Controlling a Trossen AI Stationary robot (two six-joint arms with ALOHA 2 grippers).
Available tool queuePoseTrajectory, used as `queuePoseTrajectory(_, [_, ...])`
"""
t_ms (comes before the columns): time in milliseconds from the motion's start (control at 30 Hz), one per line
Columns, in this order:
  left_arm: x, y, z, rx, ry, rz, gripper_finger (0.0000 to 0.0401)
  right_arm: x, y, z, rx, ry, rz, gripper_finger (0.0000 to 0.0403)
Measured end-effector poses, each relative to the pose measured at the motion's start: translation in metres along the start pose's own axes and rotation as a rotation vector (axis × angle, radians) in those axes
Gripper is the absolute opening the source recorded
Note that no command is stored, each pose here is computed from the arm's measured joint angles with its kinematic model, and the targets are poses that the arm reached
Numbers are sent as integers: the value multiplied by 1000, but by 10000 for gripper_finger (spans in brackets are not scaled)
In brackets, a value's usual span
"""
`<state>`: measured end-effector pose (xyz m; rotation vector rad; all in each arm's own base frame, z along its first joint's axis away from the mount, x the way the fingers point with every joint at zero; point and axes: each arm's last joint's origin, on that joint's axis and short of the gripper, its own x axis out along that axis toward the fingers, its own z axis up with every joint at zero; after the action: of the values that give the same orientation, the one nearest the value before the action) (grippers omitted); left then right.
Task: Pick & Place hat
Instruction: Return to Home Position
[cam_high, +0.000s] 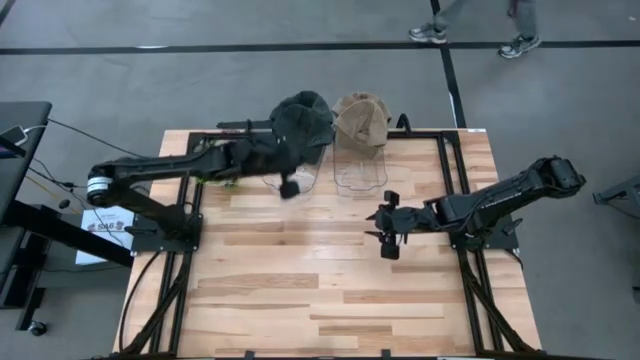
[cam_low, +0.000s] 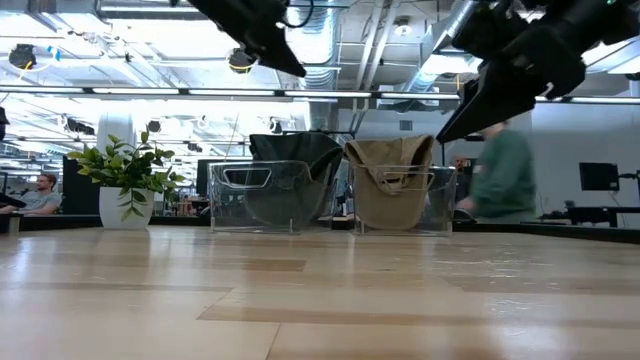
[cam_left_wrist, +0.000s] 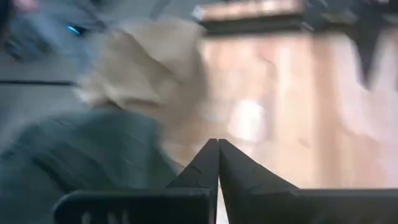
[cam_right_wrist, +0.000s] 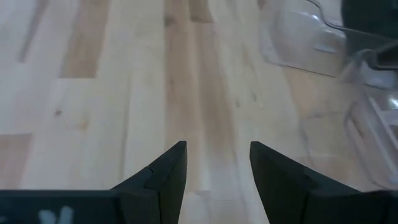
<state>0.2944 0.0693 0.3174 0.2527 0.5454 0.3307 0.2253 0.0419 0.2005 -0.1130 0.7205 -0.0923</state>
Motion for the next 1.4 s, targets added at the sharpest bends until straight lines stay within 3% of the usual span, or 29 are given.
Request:
queuePoseTrajectory(133, [-10, -32, -15, -24, 53, -100, 8, -2, 9, 1, 7, -22, 32, 168])
queuePoseTrajectory(300, [-21, -65, -50, -75, 93, -180, 8, -8, 25, 5, -40, -91, 85, 167])
queuePoseTrajectory(600, [-67, -97, -117, -273, -146, -306, 8, -46, 46, 16, -156, -327, 191, 168])
queuePoseTrajectory(833, [-91, -111, -165, -373, -253, -362, 8, -71, 25, -28, -89, -537, 231, 167])
queuePoseTrajectory(1133, [-100, -123, -190, -431, -354, -435, 8, -72, 8, -94, -18, -805, 336, 168])
queuePoseTrajectory(1400, [-101, -127, -207, -438, -386, -462, 8, -79, 8, -102, -68, -813, 418, 168])
